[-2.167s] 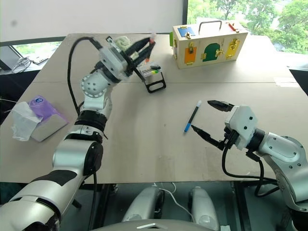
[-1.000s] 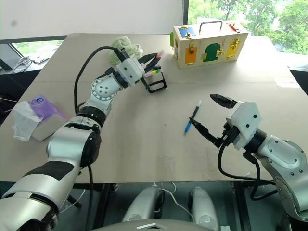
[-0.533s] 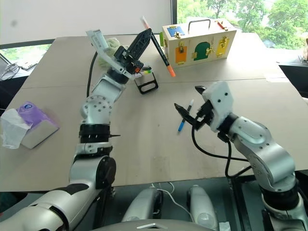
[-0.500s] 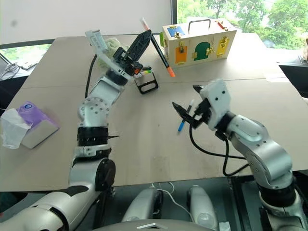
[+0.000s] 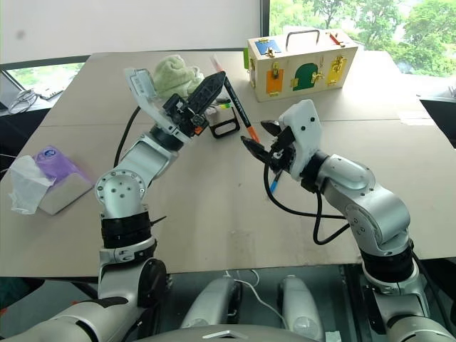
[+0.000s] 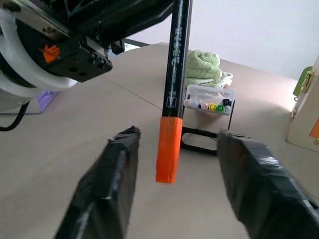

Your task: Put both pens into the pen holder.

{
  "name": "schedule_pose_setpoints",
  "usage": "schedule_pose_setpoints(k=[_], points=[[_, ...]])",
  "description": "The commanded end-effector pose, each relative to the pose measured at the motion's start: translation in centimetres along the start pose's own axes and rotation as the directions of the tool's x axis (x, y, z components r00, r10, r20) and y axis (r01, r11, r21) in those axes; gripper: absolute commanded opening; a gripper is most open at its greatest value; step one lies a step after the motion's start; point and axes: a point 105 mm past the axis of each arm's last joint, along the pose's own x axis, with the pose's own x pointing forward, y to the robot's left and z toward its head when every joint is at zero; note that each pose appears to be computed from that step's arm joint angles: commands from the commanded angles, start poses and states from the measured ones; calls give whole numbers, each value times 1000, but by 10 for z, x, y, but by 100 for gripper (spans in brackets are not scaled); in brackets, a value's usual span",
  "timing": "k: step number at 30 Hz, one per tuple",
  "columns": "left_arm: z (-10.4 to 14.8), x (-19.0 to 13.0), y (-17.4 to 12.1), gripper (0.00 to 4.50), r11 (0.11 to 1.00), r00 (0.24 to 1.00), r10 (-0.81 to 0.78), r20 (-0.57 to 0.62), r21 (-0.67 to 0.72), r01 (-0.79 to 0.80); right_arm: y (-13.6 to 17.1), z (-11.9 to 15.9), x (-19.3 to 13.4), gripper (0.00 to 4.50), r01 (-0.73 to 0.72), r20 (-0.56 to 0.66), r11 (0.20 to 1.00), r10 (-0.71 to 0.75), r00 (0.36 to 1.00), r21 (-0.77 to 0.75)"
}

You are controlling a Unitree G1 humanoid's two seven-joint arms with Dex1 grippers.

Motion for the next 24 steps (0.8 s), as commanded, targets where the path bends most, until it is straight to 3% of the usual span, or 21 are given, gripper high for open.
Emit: schedule_pose_setpoints(k=[1,3,13,20,24], points=[[2,1,-16,0,998,998,-60,3,23,60,4,9,1,88,-23,20,1000,23,1000,-17],[1,-2,-15,0,998,998,-57,-8,22,58,2,8,0,7,-20,9,999,20,1000,-29],[-11,-12,-14,0,999,996,-54,-66,0,54,-10,-1,-13,2,-34,-83,981,19,996,-188],[-10,-13,-12,0,999,997,-45,-69,8,45,-19,-3,-14,2,-6,-92,976,-15,996,-216],[-5,-13,-7,0,999,998,-14,-57,28,16,-25,-3,-18,193,10,-91,976,-31,995,-219]])
